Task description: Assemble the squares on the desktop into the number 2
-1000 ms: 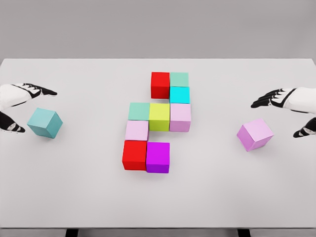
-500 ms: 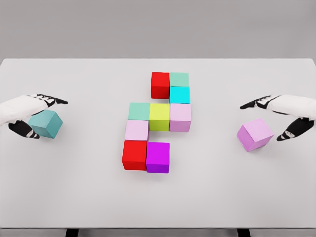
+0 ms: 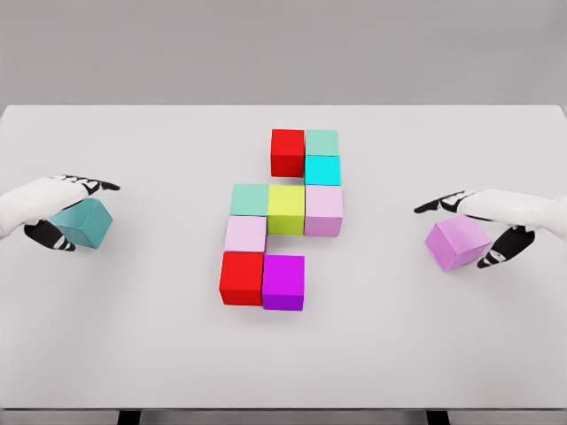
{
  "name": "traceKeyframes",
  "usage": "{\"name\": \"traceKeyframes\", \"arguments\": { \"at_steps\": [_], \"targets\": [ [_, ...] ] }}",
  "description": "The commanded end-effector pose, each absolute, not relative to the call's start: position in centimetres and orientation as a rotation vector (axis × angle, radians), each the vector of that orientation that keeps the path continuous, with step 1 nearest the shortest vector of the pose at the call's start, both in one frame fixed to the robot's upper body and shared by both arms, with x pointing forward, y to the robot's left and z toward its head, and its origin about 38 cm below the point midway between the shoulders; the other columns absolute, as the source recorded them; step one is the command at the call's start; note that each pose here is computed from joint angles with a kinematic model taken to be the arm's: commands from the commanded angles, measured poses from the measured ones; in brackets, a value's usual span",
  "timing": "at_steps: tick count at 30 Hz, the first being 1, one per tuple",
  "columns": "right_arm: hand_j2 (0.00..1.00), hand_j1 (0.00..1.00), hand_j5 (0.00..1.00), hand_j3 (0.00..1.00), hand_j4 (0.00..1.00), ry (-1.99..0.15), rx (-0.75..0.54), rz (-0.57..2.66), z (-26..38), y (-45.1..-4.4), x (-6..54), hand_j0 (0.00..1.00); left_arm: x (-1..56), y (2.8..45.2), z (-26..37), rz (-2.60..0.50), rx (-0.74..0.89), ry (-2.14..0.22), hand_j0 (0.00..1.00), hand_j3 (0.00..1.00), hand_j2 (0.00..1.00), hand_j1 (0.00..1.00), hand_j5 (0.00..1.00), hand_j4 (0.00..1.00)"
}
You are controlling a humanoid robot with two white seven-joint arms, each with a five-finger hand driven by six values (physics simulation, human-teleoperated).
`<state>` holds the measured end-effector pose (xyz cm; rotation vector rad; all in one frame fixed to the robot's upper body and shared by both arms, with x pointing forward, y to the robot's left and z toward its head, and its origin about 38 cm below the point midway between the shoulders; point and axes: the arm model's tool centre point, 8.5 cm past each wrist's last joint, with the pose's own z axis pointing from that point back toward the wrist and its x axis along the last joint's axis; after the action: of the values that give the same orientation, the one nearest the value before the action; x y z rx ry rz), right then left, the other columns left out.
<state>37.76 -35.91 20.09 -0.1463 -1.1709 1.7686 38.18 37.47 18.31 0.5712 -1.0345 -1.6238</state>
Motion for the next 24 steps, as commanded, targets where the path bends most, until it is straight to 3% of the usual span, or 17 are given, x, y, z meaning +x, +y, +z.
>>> {"name": "traceKeyframes", "arguments": {
  "at_steps": [1,13,16,24],
  "targets": [
    [1.00,1.00,1.00,1.00,1.00,-1.160,-0.149,1.765,19.7,-36.1,37.8,1.00,38.2,37.7,18.0,-1.614,0.577,-1.015,0.97,0.97,0.97,0.97,0.97,0.97],
    [0.97,0.97,0.97,0.97,0.97,-1.140,-0.145,1.754,18.6,-36.5,38.1,0.97,38.6,37.8,16.9,-1.602,0.581,-0.993,0.97,0.97,0.97,0.97,0.97,0.97],
    [0.86,0.86,0.86,0.86,0.86,-1.125,-0.150,1.740,18.0,-36.8,38.4,0.86,38.7,38.1,16.6,-1.597,0.584,-0.982,0.97,0.97,0.97,0.97,0.97,0.97],
    [0.82,0.82,0.82,0.82,0.82,-1.127,-0.137,1.731,17.3,-36.7,38.6,0.82,39.0,38.1,16.7,-1.592,0.592,-0.988,0.96,0.96,0.96,0.96,0.96,0.96]
  ]
}}
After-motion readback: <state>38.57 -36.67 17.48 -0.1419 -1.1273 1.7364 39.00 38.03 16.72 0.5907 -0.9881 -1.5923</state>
